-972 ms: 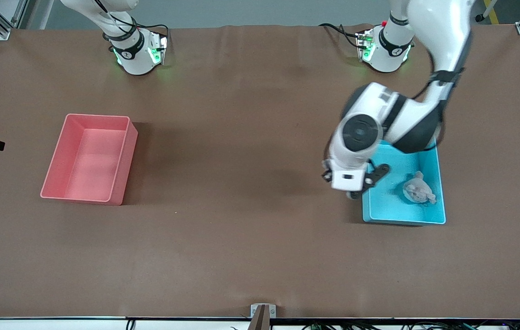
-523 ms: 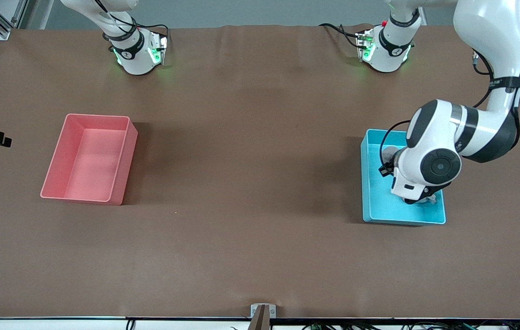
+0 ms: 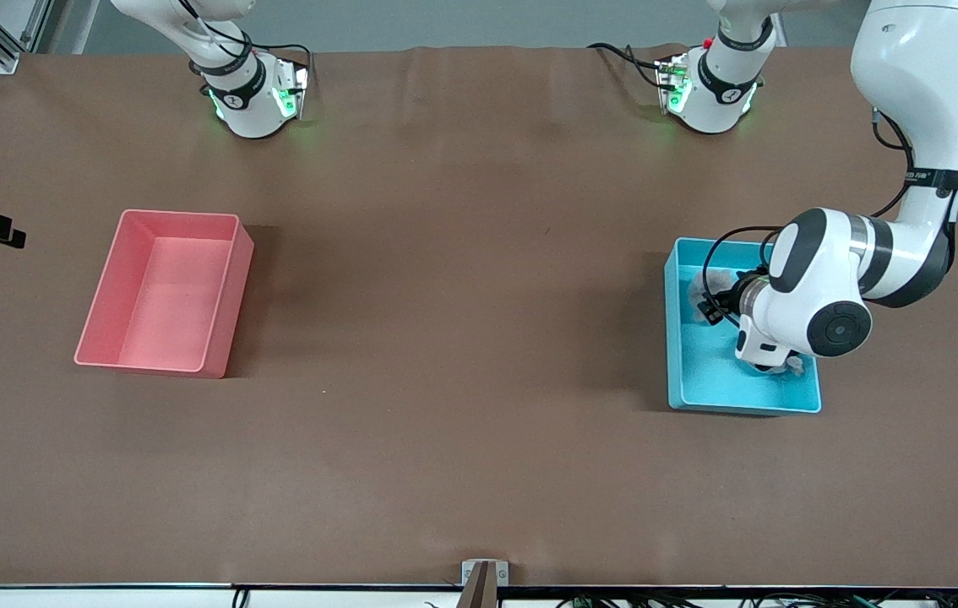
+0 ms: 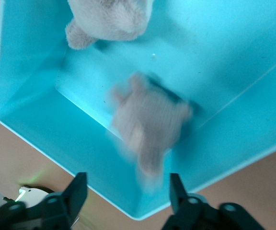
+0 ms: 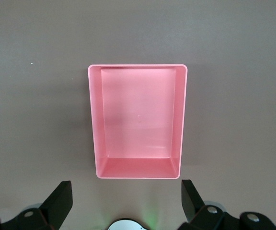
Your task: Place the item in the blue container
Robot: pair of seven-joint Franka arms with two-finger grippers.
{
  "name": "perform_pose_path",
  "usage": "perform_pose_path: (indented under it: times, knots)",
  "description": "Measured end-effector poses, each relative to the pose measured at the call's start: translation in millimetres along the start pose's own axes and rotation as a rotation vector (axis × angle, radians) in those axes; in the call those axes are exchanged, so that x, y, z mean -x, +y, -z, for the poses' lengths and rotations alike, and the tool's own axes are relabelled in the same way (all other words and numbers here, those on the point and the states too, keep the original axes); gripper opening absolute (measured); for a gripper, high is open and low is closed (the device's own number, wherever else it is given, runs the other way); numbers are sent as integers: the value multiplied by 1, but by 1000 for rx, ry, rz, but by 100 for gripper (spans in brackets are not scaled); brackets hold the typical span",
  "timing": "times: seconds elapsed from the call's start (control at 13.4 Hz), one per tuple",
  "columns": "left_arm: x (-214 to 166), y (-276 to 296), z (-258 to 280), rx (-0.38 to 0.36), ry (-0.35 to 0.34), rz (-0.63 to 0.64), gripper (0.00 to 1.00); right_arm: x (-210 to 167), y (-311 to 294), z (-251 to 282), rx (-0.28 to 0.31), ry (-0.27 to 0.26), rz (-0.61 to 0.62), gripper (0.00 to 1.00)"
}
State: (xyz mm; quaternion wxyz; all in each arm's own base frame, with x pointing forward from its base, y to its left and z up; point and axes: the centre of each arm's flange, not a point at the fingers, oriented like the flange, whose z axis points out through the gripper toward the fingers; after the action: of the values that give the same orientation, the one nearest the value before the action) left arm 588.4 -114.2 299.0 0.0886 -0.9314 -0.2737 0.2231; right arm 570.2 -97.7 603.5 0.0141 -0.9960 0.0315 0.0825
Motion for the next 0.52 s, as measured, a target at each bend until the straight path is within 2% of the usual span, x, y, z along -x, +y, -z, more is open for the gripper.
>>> perform_pose_path:
  times: [0.07,0.15,0.3,0.52]
  knots:
    - [3,-2,13,10,16,2,94,5,0,2,-1,7,0,100]
    - [7,-7,32,15,27,5,100,10,1,7,-3,18,0,100]
    - [20,-23,84,16,39,13,100,23,-2,20,0,44,7,100]
    - [41,-48,175,93,125,22,100,41,-12,28,17,56,27,100]
